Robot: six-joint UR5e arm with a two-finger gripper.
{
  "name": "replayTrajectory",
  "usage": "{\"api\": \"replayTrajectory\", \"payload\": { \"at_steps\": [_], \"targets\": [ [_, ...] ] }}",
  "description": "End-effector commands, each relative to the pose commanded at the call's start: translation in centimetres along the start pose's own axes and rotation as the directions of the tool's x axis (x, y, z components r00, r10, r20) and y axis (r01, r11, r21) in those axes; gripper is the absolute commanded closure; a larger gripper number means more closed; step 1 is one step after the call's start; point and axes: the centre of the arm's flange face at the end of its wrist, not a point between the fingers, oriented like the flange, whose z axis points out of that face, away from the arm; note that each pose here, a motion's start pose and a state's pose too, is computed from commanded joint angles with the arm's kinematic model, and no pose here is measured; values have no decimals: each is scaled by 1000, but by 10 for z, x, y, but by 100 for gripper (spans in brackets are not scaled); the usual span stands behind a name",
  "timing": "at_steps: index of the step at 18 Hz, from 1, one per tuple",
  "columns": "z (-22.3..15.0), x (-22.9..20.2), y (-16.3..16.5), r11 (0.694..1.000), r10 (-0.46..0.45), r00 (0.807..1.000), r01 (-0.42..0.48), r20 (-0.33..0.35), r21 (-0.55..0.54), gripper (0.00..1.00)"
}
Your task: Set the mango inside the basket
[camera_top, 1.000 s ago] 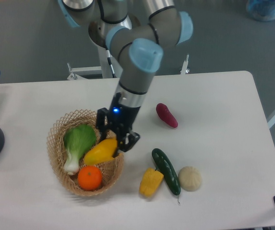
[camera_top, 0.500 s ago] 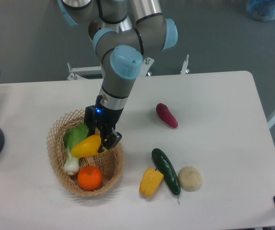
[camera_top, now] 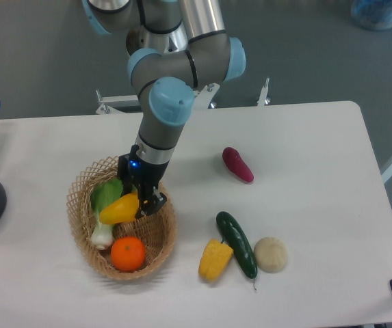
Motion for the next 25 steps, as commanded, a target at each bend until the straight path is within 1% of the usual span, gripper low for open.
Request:
{"api": "replayTrajectory", "payload": {
  "at_steps": [4,5,6,7,8,9,10,12,13,14,15,16,18,22,23,25],
  "targets": [
    [12,0,4,1000,-7,1000,7,-19,-12,76],
    [14,0,5,1000,-9,1000,9,-23,-13,71],
    [15,-2,5,1000,-10,1000,9,-24,-14,58],
    [18,-1,5,1000,-10,1000,10,-29,-17,53],
    [20,-1,5,1000,-10,999,9,-32,-18,53],
    [20,0,6,1000,-10,999,10,-34,-18,49],
    [21,0,6,1000,-11,999,10,-35,-19,39],
    [23,-2,6,1000,-12,999,11,-37,-21,35],
    [25,-3,8,1000,-11,999,10,-36,-29,29],
    [25,-3,9,999,-10,999,9,-30,-41,21],
    [23,-3,9,999,-9,1000,8,-24,-49,8],
    [22,-3,9,999,-11,1000,10,-22,-50,0],
    [17,-4,8,999,-8,1000,8,-11,-47,0],
    [-20,-14,-3,1000,5,998,-3,62,-27,0],
    [-43,-25,-3,1000,-1,994,3,108,-15,0],
    [-90,-55,2,1000,-28,979,27,203,10,0]
  ]
}}
